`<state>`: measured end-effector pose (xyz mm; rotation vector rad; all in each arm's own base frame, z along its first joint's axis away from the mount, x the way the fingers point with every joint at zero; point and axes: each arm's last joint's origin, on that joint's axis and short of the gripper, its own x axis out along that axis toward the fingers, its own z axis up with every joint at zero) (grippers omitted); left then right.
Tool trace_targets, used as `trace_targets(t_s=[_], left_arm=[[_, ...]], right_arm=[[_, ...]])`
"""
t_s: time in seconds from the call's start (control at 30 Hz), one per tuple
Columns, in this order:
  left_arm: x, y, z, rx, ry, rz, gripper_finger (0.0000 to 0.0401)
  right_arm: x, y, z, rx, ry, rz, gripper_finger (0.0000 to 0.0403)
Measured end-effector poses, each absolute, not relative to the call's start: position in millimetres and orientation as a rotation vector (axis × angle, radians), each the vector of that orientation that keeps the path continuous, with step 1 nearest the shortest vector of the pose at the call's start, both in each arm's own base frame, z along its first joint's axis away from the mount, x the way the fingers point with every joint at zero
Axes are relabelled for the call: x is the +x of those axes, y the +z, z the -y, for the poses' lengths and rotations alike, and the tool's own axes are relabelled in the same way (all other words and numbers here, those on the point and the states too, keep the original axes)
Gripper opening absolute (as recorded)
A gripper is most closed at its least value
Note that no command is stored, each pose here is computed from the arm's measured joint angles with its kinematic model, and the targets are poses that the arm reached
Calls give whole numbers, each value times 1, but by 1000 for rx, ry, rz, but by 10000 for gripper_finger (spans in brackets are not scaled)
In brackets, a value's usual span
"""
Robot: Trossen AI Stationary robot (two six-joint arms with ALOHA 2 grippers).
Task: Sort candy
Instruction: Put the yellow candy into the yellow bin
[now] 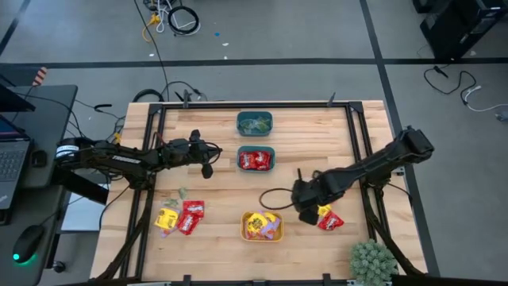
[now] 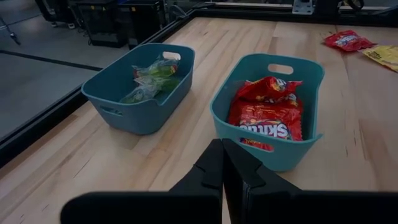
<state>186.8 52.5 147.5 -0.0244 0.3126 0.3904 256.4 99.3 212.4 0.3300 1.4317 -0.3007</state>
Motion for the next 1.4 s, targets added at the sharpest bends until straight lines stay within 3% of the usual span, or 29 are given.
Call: trace_targets(t_s=[0.3,0.47,0.6,0.73,0.97,1.4], left_arm=[[187,147,-52,-25,390,-313,3],[187,147,-52,-25,390,-313,3],[186,147,-52,-26,390,-322,3],[186,146,-52,-27,390,-326,3],[186,145,-52,-31,390,-341,3],[186,145,-52,-32,391,-338,4]], right_arm=[[225,149,-78,400,-410,-1478,199],[219,134,-67,435,-438,-1471,188],[220,135,-65,425,-434,-1477,134],[224,138,-65,416,-433,-1474,29],[253,170,-75,413,-308,-1363,3],[315,268,-95,405,-25,-956,0]])
